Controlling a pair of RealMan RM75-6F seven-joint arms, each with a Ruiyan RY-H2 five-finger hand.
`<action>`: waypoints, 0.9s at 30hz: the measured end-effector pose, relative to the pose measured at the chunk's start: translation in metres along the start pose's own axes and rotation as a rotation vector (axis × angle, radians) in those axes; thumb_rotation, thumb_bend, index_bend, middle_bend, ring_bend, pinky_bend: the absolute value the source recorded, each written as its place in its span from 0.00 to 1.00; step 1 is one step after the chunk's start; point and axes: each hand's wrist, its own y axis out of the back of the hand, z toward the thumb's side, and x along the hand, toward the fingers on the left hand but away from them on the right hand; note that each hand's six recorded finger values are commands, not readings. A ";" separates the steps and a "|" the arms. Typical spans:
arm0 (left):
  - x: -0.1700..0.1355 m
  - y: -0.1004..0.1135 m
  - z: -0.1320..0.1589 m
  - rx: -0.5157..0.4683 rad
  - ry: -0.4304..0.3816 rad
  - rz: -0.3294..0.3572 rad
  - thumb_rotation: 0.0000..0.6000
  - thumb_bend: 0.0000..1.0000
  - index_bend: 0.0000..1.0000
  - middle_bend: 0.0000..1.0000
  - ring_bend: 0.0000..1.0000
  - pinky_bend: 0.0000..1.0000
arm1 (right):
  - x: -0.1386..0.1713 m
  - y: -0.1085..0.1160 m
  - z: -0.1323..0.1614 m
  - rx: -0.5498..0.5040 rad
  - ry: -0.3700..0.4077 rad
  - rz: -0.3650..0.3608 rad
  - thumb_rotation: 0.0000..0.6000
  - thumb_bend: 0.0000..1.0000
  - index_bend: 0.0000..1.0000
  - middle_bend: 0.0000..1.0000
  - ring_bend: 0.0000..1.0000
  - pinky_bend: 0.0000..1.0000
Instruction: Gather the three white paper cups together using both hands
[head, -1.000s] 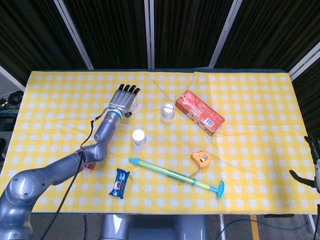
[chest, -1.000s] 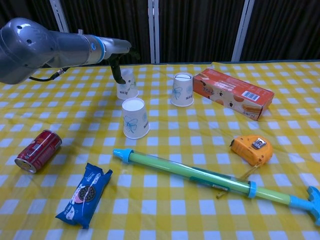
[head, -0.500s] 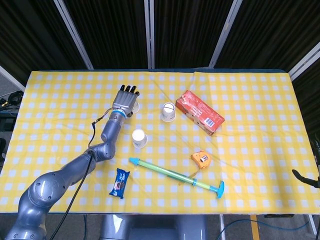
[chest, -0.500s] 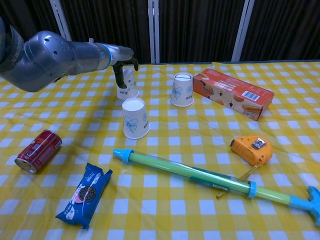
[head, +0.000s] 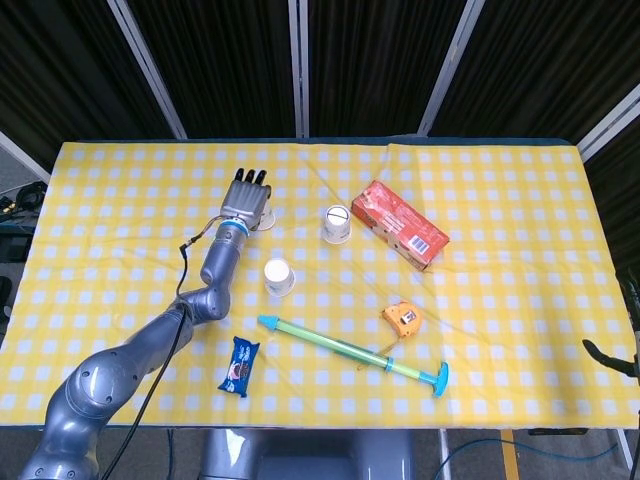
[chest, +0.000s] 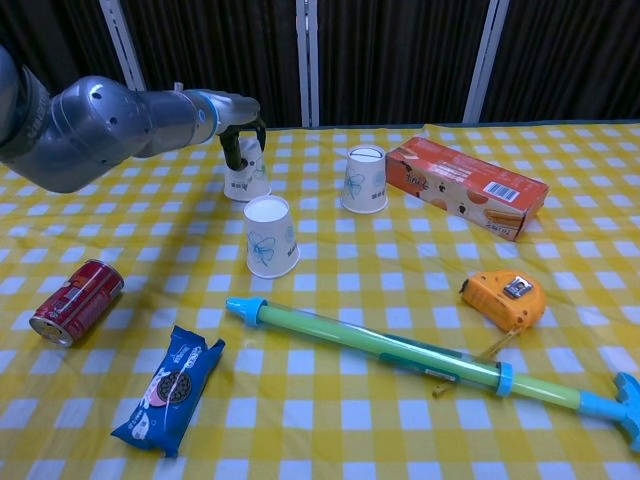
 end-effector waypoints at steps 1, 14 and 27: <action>-0.001 0.001 -0.001 -0.002 -0.002 0.005 1.00 0.54 0.37 0.00 0.00 0.00 | 0.000 0.000 0.001 0.000 0.002 -0.002 1.00 0.06 0.08 0.00 0.00 0.00; -0.043 0.009 -0.013 -0.038 -0.115 0.050 1.00 0.54 0.34 0.00 0.00 0.00 | 0.007 0.001 0.012 0.020 0.036 -0.014 1.00 0.06 0.08 0.00 0.00 0.00; -0.141 -0.010 -0.055 0.008 -0.232 0.089 1.00 0.54 0.34 0.00 0.00 0.00 | 0.013 -0.002 0.022 0.021 0.070 -0.007 1.00 0.06 0.07 0.00 0.00 0.00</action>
